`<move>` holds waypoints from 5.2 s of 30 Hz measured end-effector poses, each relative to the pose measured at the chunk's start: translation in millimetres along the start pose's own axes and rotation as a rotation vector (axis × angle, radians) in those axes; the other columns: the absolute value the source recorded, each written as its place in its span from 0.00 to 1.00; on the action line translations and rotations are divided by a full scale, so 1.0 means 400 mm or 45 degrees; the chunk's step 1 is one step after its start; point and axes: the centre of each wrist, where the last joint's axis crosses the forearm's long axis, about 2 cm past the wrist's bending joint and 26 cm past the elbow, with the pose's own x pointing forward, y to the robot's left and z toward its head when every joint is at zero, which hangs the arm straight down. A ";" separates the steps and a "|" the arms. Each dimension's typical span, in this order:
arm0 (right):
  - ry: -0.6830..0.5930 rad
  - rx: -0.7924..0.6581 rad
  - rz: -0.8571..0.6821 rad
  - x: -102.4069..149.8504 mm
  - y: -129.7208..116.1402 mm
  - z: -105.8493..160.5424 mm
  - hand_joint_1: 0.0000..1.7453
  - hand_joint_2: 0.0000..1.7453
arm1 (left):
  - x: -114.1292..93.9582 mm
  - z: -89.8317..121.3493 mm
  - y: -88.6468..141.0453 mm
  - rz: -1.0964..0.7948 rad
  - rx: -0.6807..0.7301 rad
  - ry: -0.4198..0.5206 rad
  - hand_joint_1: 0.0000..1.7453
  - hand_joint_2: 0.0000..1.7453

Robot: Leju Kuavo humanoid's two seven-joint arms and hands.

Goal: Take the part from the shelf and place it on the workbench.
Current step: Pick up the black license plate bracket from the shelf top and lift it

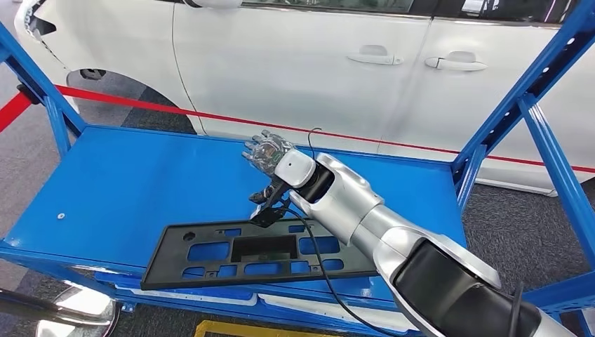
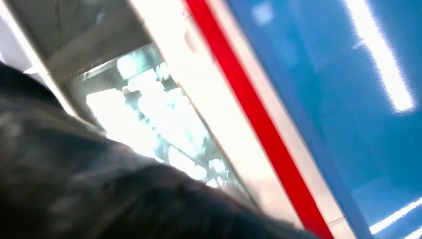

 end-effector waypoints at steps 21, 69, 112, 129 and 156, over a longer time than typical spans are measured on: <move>0.053 -0.108 -0.001 -0.043 -0.059 0.006 0.00 0.00 | 0.016 -0.003 0.021 -0.031 -0.037 -0.052 0.00 0.00; 0.094 -0.119 0.005 -0.076 -0.039 0.035 0.00 0.00 | 0.019 -0.003 0.028 -0.081 -0.032 -0.114 0.00 0.00; 0.102 -0.097 0.027 -0.082 -0.030 0.033 0.00 0.00 | 0.023 -0.003 0.022 -0.082 -0.050 -0.155 0.00 0.00; 0.102 -0.096 0.028 -0.082 -0.030 0.033 0.00 0.00 | 0.022 -0.003 0.022 -0.085 -0.050 -0.151 0.00 0.00; 0.114 -0.051 0.038 -0.087 0.003 0.033 0.00 0.00 | 0.029 -0.004 0.026 -0.101 -0.051 -0.196 0.00 0.00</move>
